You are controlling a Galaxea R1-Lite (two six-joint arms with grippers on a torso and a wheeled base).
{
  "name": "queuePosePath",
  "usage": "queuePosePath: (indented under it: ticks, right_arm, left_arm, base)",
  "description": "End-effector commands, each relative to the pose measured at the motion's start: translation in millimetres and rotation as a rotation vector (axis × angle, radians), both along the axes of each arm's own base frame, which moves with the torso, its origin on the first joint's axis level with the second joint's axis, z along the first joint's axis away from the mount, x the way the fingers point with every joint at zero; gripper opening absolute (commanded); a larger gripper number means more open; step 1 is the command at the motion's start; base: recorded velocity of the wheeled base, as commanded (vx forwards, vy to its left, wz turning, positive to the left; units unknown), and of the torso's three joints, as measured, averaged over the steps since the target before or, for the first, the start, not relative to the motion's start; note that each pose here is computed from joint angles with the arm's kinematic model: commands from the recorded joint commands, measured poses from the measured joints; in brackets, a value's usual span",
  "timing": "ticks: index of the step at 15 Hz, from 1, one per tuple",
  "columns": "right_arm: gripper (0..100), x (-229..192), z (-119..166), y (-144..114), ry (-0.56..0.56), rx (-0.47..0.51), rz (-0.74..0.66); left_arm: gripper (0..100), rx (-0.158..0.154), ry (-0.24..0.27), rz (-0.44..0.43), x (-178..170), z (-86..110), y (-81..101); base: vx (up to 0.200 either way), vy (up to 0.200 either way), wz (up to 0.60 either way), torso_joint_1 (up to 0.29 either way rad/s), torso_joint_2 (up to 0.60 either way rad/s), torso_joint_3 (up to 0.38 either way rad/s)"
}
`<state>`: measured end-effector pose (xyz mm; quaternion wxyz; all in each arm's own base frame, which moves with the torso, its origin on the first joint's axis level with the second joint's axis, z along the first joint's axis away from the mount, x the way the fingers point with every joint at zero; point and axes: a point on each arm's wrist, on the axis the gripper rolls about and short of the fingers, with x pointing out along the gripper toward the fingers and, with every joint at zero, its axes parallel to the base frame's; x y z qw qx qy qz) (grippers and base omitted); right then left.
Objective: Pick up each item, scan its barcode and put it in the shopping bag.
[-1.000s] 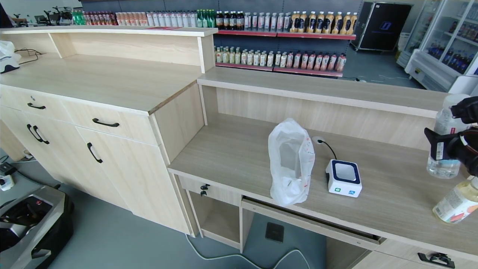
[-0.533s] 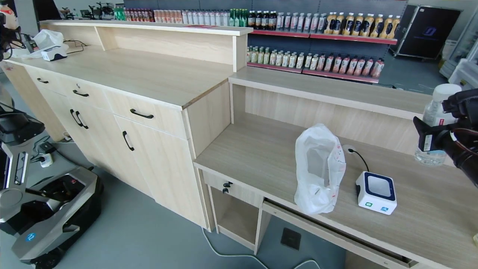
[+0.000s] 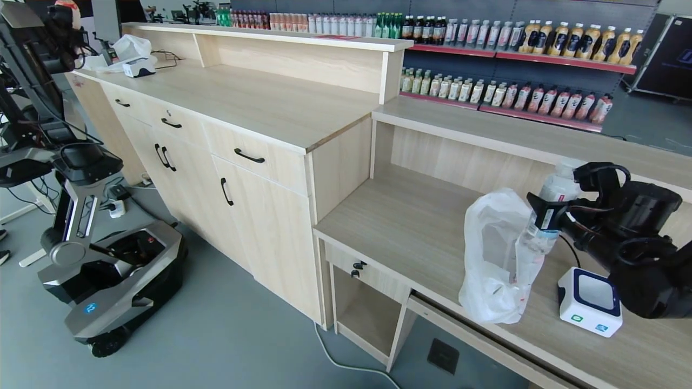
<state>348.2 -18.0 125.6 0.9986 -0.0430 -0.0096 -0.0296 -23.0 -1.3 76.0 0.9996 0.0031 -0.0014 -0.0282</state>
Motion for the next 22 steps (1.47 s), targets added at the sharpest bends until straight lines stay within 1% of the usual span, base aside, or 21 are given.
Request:
queuePosePath:
  ticks: [1,3,7,8,9,12,15,20,22]
  right_arm:
    - [0,29,-37,1,0.068,0.021,0.014]
    - [0,41,-48,6,0.073,0.020,0.050]
    - [0,66,-60,5,0.052,0.011,0.069]
    - [0,74,-63,4,0.049,-0.001,0.106]
    - [0,79,-68,2,0.055,-0.019,0.114]
    - [0,94,-81,1,0.055,-0.022,0.114]
    - [0,102,-86,0,0.045,-0.024,0.115]
    - [0,114,-100,-14,0.033,-0.025,0.086]
    - [0,118,-106,-14,0.033,-0.025,0.086]
  left_arm:
    - [100,0.000,0.001,0.000,0,0.1,0.0]
    - [100,0.000,0.001,0.000,0,0.1,0.0]
    - [100,0.000,0.001,0.000,0,0.1,0.0]
    - [100,0.000,0.001,0.000,0,0.1,0.0]
    - [100,0.000,0.001,0.000,0,0.1,0.0]
    - [100,0.000,0.003,0.000,0,-0.1,0.0]
    - [100,0.000,0.001,0.000,0,0.1,0.0]
    - [100,0.000,0.001,0.000,0,0.1,0.0]
    - [100,0.000,0.001,0.000,0,0.1,0.0]
  base:
    - [0.000,0.000,0.00,0.000,0.00,0.000]
    - [0.000,0.000,0.00,0.000,0.00,0.000]
    - [0.000,0.000,0.00,0.000,0.00,0.000]
    - [0.000,0.000,0.00,0.000,0.00,0.000]
    - [0.000,0.000,0.00,0.000,0.00,0.000]
    - [0.000,0.000,0.00,0.000,0.00,0.000]
    - [0.000,0.000,0.00,0.000,0.00,0.000]
    - [0.000,0.000,0.00,0.000,0.00,0.000]
    - [0.000,0.000,0.00,0.000,0.00,0.000]
